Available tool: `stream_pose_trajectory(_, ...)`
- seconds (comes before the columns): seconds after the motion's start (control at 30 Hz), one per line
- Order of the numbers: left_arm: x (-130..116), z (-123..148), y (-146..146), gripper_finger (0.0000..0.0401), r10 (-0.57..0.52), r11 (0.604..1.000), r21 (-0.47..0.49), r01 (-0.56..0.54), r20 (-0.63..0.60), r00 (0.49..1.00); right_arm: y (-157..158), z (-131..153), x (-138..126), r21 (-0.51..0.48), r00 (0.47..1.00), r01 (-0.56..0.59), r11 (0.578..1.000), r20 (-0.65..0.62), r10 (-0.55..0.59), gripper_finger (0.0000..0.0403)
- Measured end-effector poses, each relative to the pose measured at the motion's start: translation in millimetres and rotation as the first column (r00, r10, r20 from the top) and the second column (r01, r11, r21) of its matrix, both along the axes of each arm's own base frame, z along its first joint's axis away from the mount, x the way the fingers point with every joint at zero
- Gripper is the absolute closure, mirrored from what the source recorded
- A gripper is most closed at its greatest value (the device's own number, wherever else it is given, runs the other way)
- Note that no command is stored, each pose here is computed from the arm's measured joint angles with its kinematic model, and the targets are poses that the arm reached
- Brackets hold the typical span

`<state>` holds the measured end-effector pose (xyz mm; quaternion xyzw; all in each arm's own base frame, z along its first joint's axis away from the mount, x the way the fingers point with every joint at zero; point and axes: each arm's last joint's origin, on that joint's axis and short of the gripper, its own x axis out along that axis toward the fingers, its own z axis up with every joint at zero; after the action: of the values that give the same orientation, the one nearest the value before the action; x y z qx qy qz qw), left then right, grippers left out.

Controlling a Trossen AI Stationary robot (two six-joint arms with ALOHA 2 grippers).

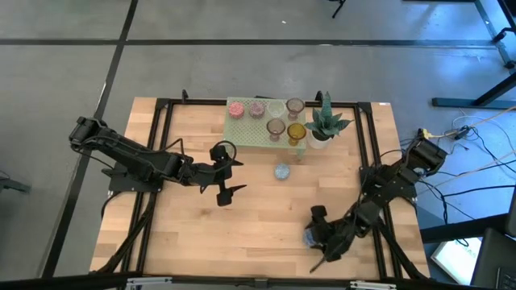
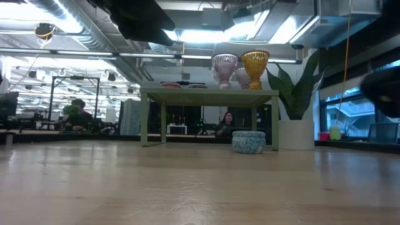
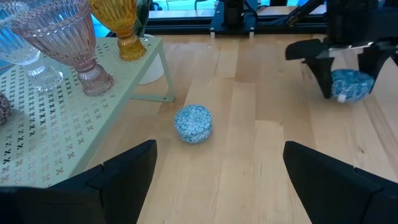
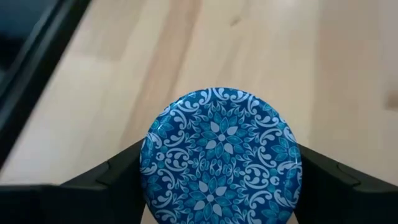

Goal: Pick & Place candle stick holders
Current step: Align the blue scented candle with the purple scented candle on the shelf

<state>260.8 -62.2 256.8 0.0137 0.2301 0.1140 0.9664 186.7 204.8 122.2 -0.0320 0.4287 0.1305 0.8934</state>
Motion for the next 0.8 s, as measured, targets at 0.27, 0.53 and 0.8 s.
stream_pose_trajectory(0.27, 0, 0, -1, 0.0054, -0.020, 1.000, -0.011, 0.020, -0.003, 1.000, -29, 9, 41, 0.034, 0.984, 0.111, 0.993, 0.135, -0.115, 0.0084)
stream_pose_trajectory(0.53, 0, 0, -1, 0.0054, -0.032, 0.999, -0.033, 0.032, 0.001, 0.999, -60, 25, 77, 0.086, 0.932, 0.188, 0.978, 0.298, -0.205, 0.0102)
stream_pose_trajectory(0.8, -2, -3, 1, 0.0054, -0.022, 0.998, 0.056, 0.025, -0.053, 0.998, -78, 70, 121, -0.038, 0.915, 0.206, 0.978, 0.360, -0.179, 0.0089)
